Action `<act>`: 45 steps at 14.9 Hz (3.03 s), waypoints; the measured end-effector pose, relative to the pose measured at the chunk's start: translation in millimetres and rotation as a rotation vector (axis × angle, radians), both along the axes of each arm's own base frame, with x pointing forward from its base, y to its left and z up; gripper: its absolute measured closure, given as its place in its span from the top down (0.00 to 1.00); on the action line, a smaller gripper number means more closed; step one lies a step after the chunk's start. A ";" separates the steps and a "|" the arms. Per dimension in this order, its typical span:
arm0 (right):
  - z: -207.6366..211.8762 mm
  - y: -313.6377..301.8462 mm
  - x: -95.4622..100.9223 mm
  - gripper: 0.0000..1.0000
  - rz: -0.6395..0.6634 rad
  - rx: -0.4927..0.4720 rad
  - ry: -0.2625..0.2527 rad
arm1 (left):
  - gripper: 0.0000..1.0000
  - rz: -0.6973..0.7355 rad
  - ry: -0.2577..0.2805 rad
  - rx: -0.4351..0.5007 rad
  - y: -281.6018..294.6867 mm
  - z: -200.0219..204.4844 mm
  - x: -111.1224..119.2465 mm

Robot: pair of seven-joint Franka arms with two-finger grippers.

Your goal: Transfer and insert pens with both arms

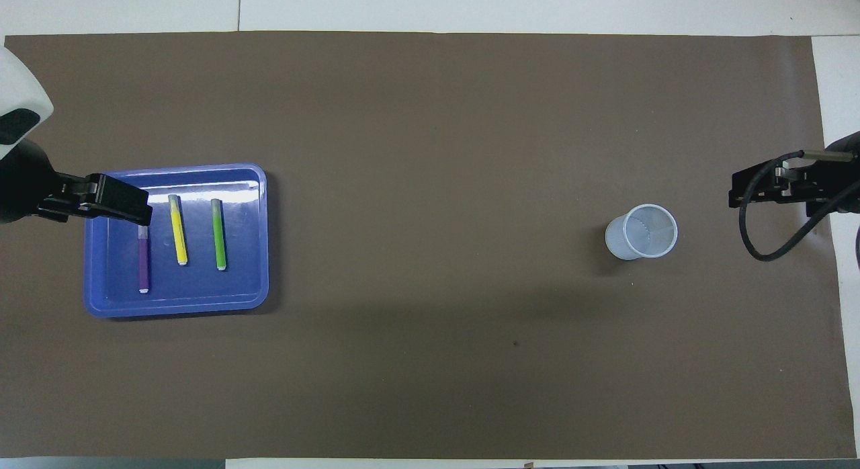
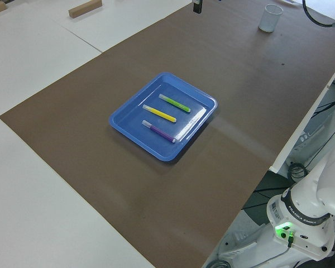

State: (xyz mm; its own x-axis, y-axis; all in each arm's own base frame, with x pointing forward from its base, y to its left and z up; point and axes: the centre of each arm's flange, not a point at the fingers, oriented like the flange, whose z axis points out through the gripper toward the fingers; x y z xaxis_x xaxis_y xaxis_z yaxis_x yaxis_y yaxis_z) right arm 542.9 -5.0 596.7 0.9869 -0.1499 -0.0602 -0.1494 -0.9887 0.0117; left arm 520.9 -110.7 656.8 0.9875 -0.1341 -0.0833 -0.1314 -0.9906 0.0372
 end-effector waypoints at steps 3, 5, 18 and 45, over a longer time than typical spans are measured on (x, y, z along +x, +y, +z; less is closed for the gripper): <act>0.0 0.0 0.0 1.00 0.000 0.000 0.000 | 1.00 -0.001 0.000 -0.001 -0.4 0.0 -0.1; 0.0 0.0 0.0 1.00 0.000 0.000 0.000 | 1.00 -0.001 0.000 -0.001 -0.7 0.0 -0.2; 0.0 -0.6 0.0 1.00 -0.001 0.000 0.000 | 1.00 0.013 -0.008 -0.003 5.4 0.0 2.0; 1.3 4.8 0.2 1.00 0.011 -0.009 -0.003 | 1.00 -0.059 -0.049 -0.038 175.2 -318.9 40.2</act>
